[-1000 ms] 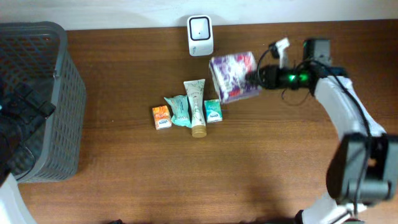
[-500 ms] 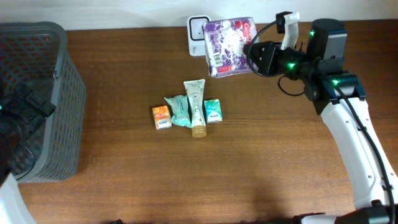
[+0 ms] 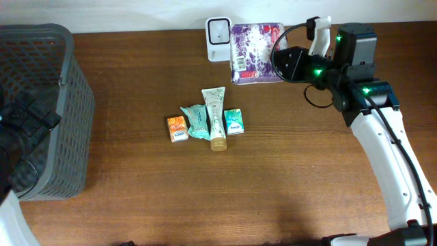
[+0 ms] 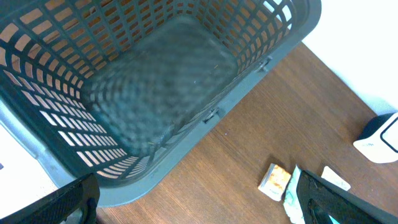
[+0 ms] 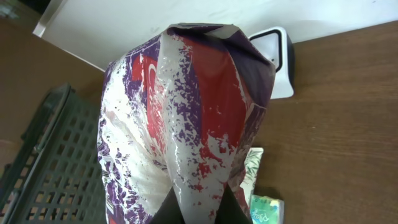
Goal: Scan the item barcode
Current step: 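Carry the tissue pack to the scanner with the right gripper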
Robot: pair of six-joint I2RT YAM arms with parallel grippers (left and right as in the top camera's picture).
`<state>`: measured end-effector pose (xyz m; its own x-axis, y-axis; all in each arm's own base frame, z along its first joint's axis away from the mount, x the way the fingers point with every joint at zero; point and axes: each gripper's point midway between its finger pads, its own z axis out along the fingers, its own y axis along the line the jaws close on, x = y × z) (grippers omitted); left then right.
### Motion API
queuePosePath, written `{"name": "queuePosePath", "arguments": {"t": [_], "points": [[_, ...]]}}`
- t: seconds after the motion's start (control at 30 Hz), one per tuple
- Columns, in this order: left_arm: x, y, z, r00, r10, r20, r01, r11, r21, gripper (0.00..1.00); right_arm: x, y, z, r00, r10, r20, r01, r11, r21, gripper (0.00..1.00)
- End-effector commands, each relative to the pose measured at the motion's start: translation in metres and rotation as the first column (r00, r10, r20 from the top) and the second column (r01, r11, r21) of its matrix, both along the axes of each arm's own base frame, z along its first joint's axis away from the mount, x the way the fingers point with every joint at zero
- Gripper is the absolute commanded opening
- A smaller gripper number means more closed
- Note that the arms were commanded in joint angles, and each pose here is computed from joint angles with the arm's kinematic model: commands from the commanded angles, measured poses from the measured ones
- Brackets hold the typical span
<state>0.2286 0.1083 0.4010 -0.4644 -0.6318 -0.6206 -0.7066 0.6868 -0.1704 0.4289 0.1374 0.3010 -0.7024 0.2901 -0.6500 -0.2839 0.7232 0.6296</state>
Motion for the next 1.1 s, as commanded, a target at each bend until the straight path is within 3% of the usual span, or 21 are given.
{"name": "queuePosePath", "arguments": {"t": [0.0, 0.43, 0.5, 0.57, 0.63, 0.73, 0.8, 0.97, 1.07], "points": [[-0.001, 0.002, 0.0, 1.0, 0.014, 0.002, -0.014, 1.0, -0.002, 0.99, -0.002, 0.003, 0.012, 1.0, 0.002, 0.031, -0.002, 1.0, 0.001, 0.04], [-0.001, 0.002, 0.0, 1.0, 0.014, 0.002, -0.014, 1.0, -0.002, 0.99, 0.004, 0.0, -0.009, 0.999, -0.02, -0.03, 0.02, 1.0, -0.02, 0.04], [-0.001, 0.002, 0.0, 1.0, 0.014, 0.002, -0.014, 1.0, -0.002, 0.99, 0.002, -0.001, -0.013, 1.0, -0.006, -0.018, 0.005, 0.998, -0.059, 0.04], [-0.001, 0.002, 0.0, 1.0, 0.014, 0.002, -0.014, 1.0, -0.002, 0.99, 0.003, -0.02, -0.033, 0.991, -0.107, -0.077, 0.095, 0.985, -0.143, 0.04], [-0.001, 0.002, 0.0, 1.0, 0.014, 0.002, -0.014, 1.0, -0.002, 0.99, -0.001, -0.05, -0.057, 0.964, -0.238, -0.123, 0.193, 0.936, -0.295, 0.04], [-0.001, 0.002, 0.0, 1.0, 0.014, 0.002, -0.014, 1.0, -0.002, 0.99, -0.026, -0.121, -0.09, 0.847, -0.514, -0.136, 0.334, 0.714, -0.615, 0.04], [-0.001, 0.002, 0.0, 1.0, 0.014, 0.002, -0.014, 1.0, -0.002, 0.99, -0.045, -0.156, -0.105, 0.773, -0.623, -0.12, 0.328, 0.553, -0.766, 0.04], [-0.001, 0.002, 0.0, 1.0, 0.014, 0.002, -0.014, 1.0, -0.002, 0.99, -0.057, -0.178, -0.17, 0.703, -0.684, -0.196, 0.158, 0.419, -0.894, 0.04], [-0.001, 0.002, 0.0, 1.0, 0.014, 0.002, -0.014, 1.0, -0.002, 0.99, -0.059, -0.176, -0.205, 0.683, -0.68, -0.265, 0.061, 0.415, -0.908, 0.06]]}}
